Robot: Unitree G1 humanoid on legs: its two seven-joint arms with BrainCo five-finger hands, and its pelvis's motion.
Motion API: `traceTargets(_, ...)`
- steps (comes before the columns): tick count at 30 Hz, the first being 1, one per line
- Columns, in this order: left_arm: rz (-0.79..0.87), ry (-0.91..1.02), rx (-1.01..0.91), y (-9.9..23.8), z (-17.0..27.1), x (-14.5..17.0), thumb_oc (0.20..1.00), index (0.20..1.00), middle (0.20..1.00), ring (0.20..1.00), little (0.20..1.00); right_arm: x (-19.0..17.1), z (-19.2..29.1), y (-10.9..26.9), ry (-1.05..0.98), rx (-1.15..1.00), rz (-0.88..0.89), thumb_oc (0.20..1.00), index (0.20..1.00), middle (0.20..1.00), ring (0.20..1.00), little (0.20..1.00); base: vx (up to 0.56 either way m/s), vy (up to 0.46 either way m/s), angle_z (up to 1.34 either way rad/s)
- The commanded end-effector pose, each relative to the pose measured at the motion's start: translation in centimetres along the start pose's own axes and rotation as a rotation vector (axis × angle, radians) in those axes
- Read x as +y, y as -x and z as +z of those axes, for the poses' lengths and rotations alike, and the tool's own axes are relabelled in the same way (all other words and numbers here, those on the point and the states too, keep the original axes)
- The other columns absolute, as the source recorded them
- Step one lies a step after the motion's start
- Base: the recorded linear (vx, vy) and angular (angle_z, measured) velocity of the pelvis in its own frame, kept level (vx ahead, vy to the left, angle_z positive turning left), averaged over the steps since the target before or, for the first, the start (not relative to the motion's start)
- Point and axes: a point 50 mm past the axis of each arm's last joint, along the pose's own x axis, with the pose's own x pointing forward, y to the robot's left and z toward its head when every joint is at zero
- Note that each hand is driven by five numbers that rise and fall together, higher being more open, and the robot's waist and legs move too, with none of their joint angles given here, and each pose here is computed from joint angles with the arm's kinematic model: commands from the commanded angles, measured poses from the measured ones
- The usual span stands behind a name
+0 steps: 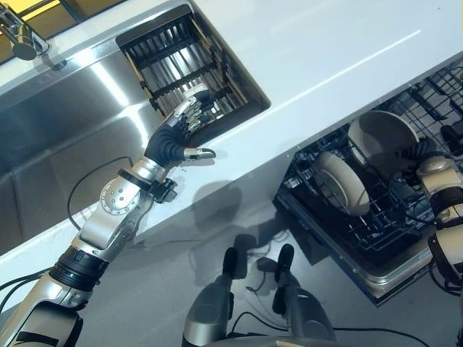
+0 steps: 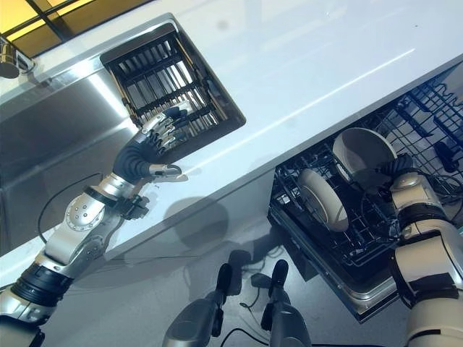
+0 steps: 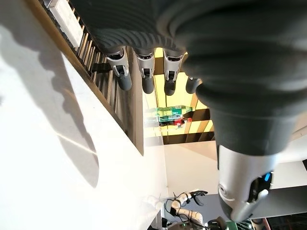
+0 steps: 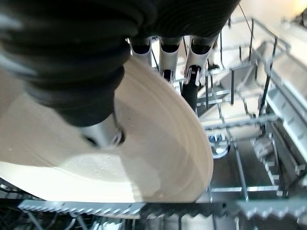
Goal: Pick up plates and place into dishwasher.
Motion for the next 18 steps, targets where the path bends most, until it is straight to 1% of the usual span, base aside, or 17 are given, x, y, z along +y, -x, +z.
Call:
traceTargets(1, -0.05, 0.003, -0.086, -0.6, 1.4, -0.6, 1.0, 1.0, 1.0, 1.0, 1.0, -1.3, 5.4, 0.7, -0.174, -0.249, -0.112, 1.0, 1.0, 1.0, 1.0, 1.0, 0.04, 0.05, 0.0)
traceTargets(4, -0.039, 0.02, -0.082, 0.1, 1.1, -0.8, 1.0, 1.0, 1.0, 1.0, 1.0, -1.9, 5.3, 1.1, -0.228, -0.308, -0.226, 1.0, 1.0, 1.0, 1.0, 1.0, 0.05, 0.046, 0.0)
traceTargets(8, -0.021, 0.045, -0.07, 1.0, 0.3, -1.6, 1.0, 1.0, 1.0, 1.0, 1.0, -1.7, 3.5, 1.9, -0.386, -0.333, -0.391, 1.0, 1.0, 1.0, 1.0, 1.0, 0.08, 0.054, 0.01)
traceTargets(10, -0.016, 0.054, -0.065, 1.2, -0.1, -2.1, 1.0, 1.0, 1.0, 1.0, 1.0, -0.8, 2.7, 2.4, -0.439, -0.352, -0.443, 1.0, 1.0, 1.0, 1.0, 1.0, 0.09, 0.053, -0.04)
traceTargets(14, 0.002, 0.064, -0.05, 1.6, -0.7, -2.6, 1.0, 1.0, 1.0, 1.0, 1.0, 0.5, 1.5, 3.4, -0.445, -0.387, -0.515, 1.0, 1.0, 1.0, 1.0, 1.0, 0.09, 0.047, -0.14)
traceTargets(18, 0.015, 0.083, -0.032, 1.9, -1.2, -3.0, 1.0, 1.0, 1.0, 1.0, 1.0, 1.7, -0.1, 4.1, -0.477, -0.376, -0.558, 1.0, 1.0, 1.0, 1.0, 1.0, 0.06, 0.052, -0.1)
